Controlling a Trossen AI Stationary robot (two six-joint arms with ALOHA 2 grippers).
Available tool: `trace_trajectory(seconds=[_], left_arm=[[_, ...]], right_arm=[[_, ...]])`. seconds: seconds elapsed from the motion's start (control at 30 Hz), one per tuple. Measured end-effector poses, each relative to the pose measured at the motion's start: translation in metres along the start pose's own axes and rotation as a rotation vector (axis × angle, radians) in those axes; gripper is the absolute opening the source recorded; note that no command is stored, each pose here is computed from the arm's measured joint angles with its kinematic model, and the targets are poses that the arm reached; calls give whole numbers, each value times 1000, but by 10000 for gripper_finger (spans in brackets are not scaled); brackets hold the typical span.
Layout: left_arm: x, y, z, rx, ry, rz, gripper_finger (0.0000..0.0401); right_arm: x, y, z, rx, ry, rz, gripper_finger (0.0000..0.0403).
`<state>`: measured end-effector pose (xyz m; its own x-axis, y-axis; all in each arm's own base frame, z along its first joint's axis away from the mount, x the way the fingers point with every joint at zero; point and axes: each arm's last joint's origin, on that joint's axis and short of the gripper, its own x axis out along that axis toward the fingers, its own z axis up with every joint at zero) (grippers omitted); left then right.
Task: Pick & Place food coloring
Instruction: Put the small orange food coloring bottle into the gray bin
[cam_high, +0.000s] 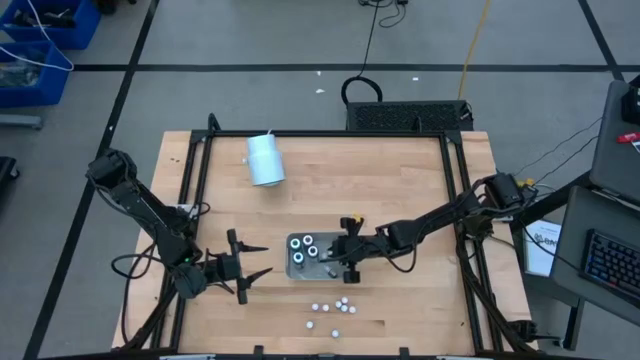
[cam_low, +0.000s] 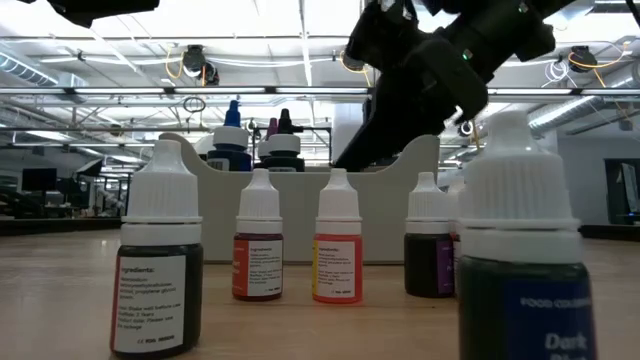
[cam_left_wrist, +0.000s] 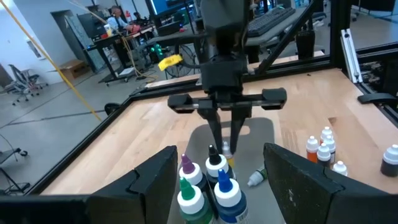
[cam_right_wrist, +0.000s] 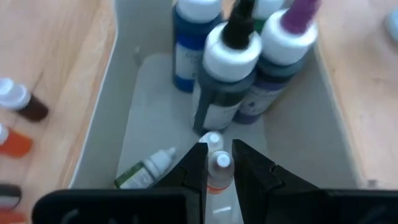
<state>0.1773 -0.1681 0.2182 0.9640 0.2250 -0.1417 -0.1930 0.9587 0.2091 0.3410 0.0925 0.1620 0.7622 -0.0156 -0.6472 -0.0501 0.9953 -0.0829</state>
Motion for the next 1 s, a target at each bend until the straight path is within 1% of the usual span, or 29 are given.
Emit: trace_trajectory(seconds=[0.43, 0.6, 0.87, 1.0], left_arm=[[4, 3, 0, 1, 6, 13, 241], [8, 4, 0, -9, 12, -21, 241], [10, 4, 0, -39, 16, -51, 241], [10, 4, 0, -44, 15, -51, 241]], right_arm=[[-1, 0, -1, 14, 28, 37, 47], [0, -1, -1, 15, 27, 40, 48], [1, -7, 0, 21, 21, 28, 84], [1, -9, 0, 21, 22, 23, 88]])
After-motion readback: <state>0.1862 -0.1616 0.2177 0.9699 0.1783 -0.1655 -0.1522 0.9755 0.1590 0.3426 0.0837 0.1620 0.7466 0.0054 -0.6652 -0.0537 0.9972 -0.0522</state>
